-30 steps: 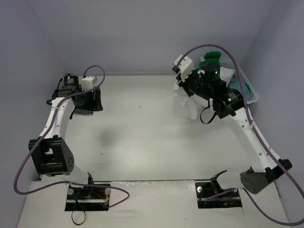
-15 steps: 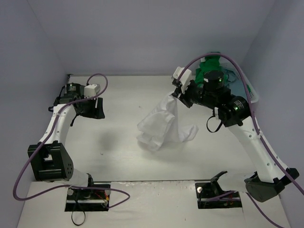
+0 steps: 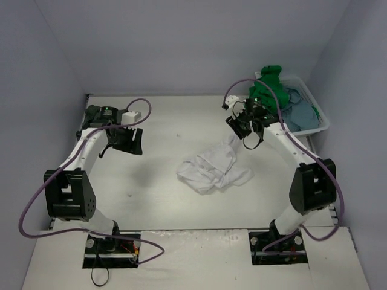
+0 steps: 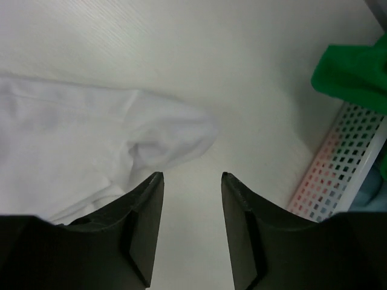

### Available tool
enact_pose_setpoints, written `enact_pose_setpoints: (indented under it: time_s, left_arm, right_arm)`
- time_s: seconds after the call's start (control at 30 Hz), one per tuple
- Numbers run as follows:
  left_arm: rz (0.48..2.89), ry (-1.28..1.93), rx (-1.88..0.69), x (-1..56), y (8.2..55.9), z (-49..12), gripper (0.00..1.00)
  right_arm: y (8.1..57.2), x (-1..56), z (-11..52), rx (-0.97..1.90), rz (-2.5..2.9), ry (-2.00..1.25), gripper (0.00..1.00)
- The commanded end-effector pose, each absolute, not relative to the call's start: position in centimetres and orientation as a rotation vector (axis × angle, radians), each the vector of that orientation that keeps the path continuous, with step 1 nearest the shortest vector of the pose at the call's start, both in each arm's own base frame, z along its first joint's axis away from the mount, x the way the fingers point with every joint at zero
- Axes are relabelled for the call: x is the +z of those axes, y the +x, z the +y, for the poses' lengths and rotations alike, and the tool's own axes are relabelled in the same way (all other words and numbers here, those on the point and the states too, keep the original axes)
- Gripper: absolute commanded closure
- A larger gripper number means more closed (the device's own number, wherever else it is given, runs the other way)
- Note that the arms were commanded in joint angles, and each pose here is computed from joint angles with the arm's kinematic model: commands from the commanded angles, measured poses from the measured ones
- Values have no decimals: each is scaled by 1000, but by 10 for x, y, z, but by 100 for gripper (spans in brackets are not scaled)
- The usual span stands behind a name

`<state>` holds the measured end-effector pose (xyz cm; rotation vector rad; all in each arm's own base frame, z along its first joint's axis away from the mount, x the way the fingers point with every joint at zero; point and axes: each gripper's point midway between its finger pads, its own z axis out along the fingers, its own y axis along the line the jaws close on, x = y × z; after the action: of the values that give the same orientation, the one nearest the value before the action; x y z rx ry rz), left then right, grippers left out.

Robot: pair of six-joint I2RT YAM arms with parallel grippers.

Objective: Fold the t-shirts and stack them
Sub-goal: Move the crumpled T-shirt to the center of the board, then flatten out the crumpled T-shirt at the center of the board.

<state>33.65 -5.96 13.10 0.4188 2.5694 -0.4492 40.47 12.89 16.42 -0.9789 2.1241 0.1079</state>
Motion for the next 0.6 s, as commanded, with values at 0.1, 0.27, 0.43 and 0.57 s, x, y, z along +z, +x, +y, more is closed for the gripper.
enact_pose_setpoints:
  time_s: [0.1,0.27,0.43,0.57]
  left_arm:
    - [2500,635,-380,146,341,-91,43]
    - [2484,665,-372,150,332,-96,43]
    - [2482,678,-340,147,323,-91,43]
    - [2481,679,-341,146,321,-90,43]
  right_arm:
    - [435,167,74,-376,2140,-805,52]
    - [382,180,135,-109,2054,-1052,50]
    - [317,150,198,124,2047,-1335,51]
    - [298,113,203,135,2100,-1432,51]
